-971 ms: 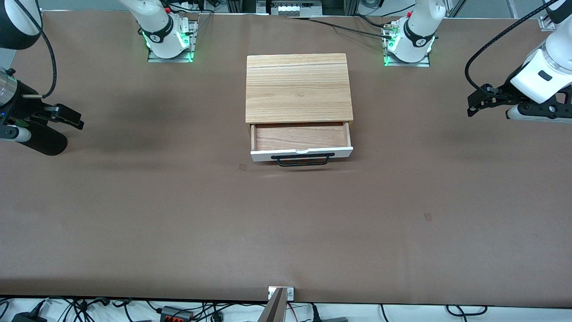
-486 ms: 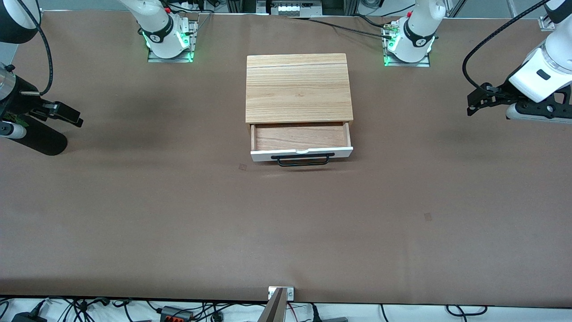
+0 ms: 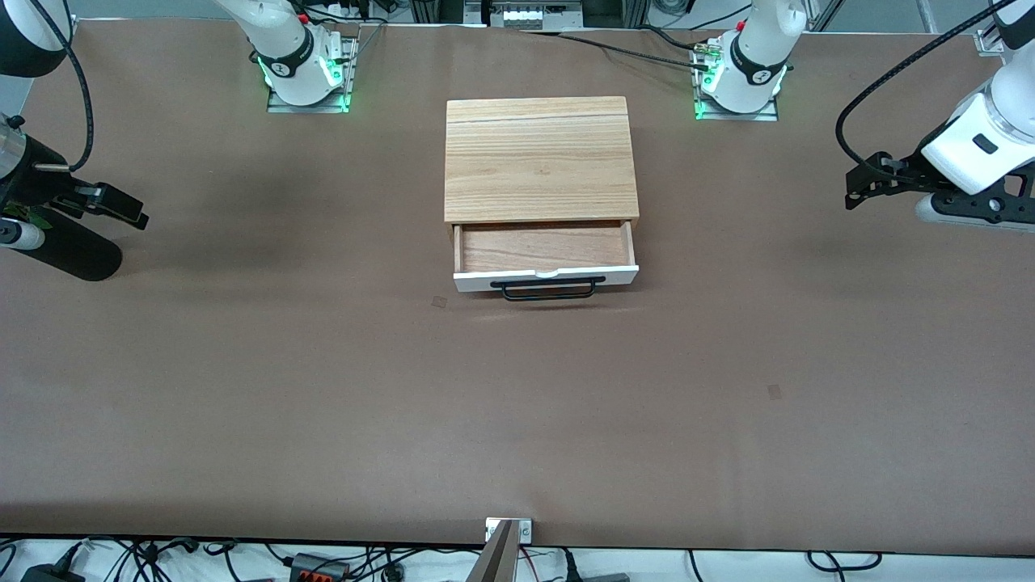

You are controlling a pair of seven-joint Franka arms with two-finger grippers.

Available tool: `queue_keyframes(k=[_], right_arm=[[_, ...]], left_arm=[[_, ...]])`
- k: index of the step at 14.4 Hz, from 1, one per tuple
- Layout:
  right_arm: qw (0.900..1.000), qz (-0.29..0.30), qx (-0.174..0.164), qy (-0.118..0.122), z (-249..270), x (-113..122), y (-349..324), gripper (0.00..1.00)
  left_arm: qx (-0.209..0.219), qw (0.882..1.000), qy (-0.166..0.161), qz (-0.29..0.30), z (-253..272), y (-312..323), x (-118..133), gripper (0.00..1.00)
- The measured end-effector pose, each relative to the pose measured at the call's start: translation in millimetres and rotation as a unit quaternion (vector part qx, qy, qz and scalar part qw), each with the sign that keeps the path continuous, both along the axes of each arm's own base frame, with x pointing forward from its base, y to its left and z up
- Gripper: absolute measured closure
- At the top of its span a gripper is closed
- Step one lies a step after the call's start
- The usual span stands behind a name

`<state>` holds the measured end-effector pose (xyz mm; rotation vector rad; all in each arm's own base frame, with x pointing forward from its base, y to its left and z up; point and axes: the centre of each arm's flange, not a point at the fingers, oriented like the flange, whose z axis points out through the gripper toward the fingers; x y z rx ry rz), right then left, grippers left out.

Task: Pull top drawer with both arms simultaneously

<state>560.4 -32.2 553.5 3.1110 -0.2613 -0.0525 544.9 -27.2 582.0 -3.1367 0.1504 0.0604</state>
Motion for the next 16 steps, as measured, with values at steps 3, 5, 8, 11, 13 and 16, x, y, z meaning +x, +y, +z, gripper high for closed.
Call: queue_keyframes(k=[3, 5, 8, 11, 13, 16], right_arm=[[1.0, -0.004, 0.0, -0.003, 1.3, 0.0, -3.2, 0.0], [1.0, -0.005, 0.0, -0.002, 1.2, -0.2, -4.8, 0.0], [1.0, -0.003, 0.0, -0.002, 1.5, -0.3, -2.8, 0.0], [1.0, 0.0, 0.0, 0.001, 0.9, -0.8, 1.4, 0.0], [1.0, 0.001, 0.0, 0.004, 0.5, -1.3, 2.0, 0.0], [1.0, 0.0, 0.0, 0.007, -0.1, -2.2, 1.9, 0.0]], left_arm=[[0.0, 1.0, 0.005, 0.0, -0.2, -0.1, 0.4, 0.0], [0.0, 1.0, 0.005, -0.001, 0.7, -0.6, 0.2, 0.0], [0.001, 1.0, 0.005, -0.001, 1.2, -0.8, 0.1, 0.0], [0.004, 1.0, 0.005, -0.002, 1.1, -0.5, 0.1, 0.0], [0.004, 1.0, 0.005, -0.002, 1.1, -0.5, 0.1, 0.0], [0.004, 1.0, 0.005, -0.002, 1.3, -0.6, 0.1, 0.0]])
